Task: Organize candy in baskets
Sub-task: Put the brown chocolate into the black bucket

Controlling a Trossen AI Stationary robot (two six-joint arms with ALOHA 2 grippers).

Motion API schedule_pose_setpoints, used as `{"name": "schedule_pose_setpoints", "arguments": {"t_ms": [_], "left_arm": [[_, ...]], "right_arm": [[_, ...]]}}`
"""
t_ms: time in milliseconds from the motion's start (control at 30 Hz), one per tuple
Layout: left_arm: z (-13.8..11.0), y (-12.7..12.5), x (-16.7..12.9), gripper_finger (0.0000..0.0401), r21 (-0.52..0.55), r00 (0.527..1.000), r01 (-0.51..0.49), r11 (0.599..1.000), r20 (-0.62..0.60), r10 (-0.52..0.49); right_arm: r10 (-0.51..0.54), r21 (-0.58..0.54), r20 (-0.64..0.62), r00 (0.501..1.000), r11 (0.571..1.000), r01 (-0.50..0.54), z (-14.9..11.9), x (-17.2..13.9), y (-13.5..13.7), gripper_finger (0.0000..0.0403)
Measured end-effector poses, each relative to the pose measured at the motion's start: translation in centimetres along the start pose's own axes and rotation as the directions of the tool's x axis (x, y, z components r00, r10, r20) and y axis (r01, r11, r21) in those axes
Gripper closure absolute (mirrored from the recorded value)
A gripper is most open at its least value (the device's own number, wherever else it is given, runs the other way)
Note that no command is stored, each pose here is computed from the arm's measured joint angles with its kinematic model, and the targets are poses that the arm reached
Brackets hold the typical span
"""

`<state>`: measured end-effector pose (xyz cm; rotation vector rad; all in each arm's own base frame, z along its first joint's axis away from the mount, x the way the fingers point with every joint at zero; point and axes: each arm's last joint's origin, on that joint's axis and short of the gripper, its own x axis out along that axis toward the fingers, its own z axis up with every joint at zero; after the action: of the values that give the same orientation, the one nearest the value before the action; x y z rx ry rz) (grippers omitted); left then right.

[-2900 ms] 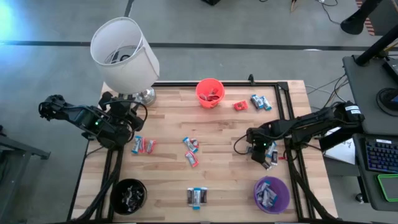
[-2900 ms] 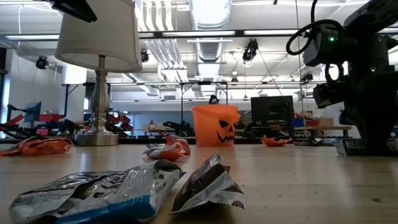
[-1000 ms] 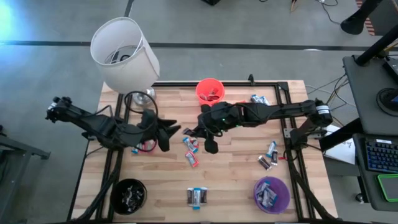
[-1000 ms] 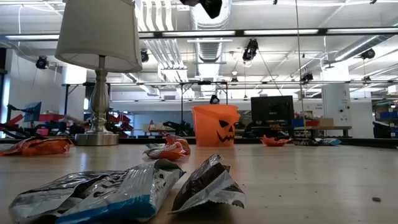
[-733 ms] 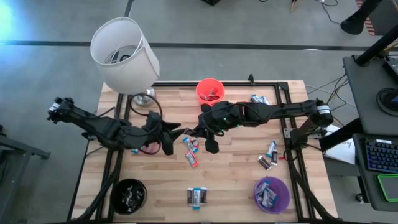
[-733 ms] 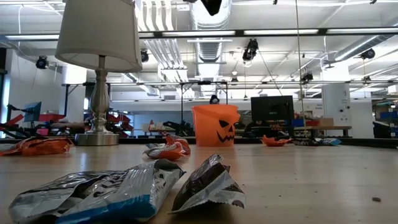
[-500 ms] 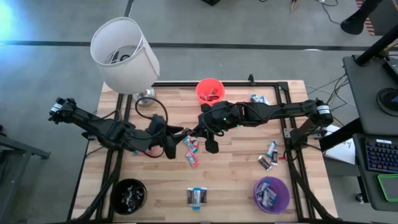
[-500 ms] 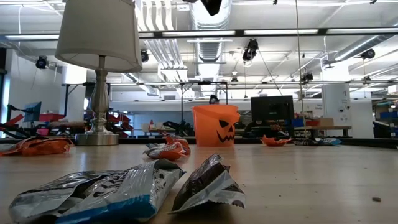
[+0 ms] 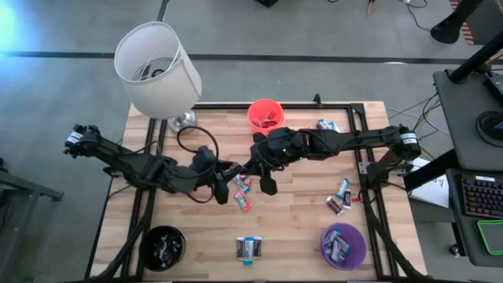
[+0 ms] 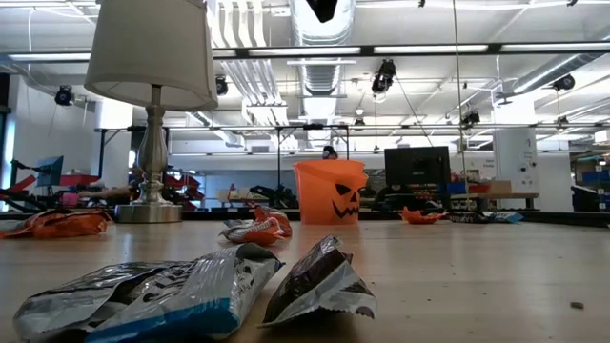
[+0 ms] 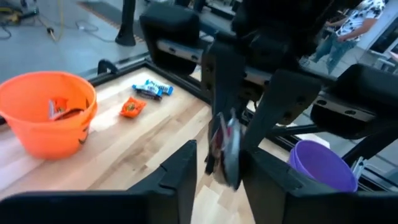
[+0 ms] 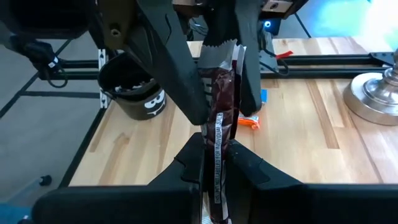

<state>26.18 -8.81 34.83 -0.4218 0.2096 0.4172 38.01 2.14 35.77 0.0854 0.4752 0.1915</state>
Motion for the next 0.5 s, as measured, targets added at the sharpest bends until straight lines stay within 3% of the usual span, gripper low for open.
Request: {"name": "schedule_pose_setpoints", "arguments": {"t_ms": [500], "left_arm": [[0.27,-0.06,-0.03,0.0375,0.06,1.0,0.011,0.998,0.015,-0.012]], "right_arm": [[-0.001,-0.005,0.003,1.0,1.0,0.001,0.02,0.02,-0.02,0.0376]]}}
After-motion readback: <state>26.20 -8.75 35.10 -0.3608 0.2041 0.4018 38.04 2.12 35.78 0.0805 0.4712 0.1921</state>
